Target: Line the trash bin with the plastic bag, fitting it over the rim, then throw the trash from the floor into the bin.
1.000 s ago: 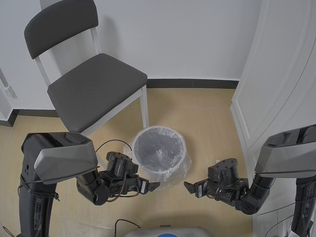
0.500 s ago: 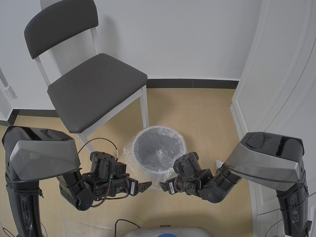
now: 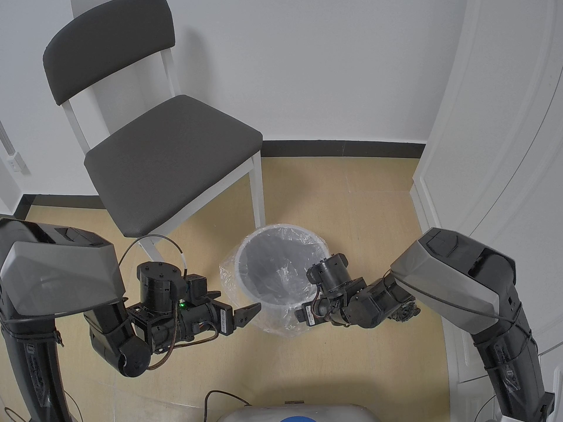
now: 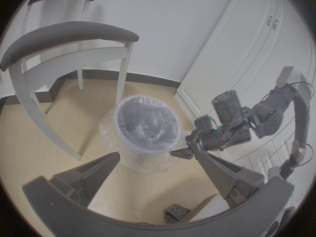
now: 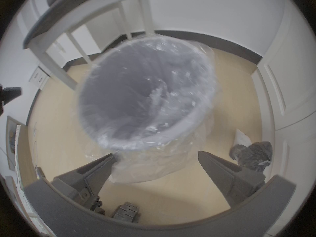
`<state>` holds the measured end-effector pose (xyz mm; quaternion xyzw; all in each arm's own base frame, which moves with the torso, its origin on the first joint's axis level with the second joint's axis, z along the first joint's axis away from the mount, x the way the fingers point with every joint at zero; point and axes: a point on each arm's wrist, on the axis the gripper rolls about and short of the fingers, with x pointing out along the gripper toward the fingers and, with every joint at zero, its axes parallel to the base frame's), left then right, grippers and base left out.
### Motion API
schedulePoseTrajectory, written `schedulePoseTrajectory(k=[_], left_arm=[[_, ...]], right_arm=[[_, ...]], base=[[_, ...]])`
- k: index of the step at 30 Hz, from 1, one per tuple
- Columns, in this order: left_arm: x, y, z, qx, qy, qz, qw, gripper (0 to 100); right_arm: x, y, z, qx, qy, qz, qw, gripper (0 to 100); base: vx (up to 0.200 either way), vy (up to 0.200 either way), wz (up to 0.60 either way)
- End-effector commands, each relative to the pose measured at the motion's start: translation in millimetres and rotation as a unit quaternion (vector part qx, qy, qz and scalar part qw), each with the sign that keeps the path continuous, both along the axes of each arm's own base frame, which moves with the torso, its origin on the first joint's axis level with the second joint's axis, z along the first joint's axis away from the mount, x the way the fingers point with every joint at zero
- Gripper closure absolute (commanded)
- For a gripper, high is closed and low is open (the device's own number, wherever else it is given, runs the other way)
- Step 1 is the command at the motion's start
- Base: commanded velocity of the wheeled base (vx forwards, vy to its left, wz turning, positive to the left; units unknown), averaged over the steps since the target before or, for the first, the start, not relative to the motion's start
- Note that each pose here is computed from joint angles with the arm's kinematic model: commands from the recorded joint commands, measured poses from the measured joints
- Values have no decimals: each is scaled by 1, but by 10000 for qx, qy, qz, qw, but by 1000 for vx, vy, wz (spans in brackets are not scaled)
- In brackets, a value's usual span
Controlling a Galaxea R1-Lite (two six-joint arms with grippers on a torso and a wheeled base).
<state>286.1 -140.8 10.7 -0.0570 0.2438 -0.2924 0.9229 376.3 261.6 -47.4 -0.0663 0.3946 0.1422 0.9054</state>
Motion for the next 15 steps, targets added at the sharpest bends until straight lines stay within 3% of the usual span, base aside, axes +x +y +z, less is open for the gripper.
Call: schedulePoseTrajectory(k=[1, 11, 15], left_arm=[[-4, 10, 14, -109, -132, 63, 9998, 0], [-4, 17, 26, -190, -302, 114, 9993, 0], [-11, 20, 32, -285, -337, -73, 9990, 0]], right_arm=[[29, -14, -8, -63, 182, -310, 9993, 0], [46, -28, -4, -318, 600, -521, 9963, 0], [42, -31, -4, -408, 742, -529, 9950, 0]], base=[[0, 0, 0], [0, 0, 0], [0, 0, 0]])
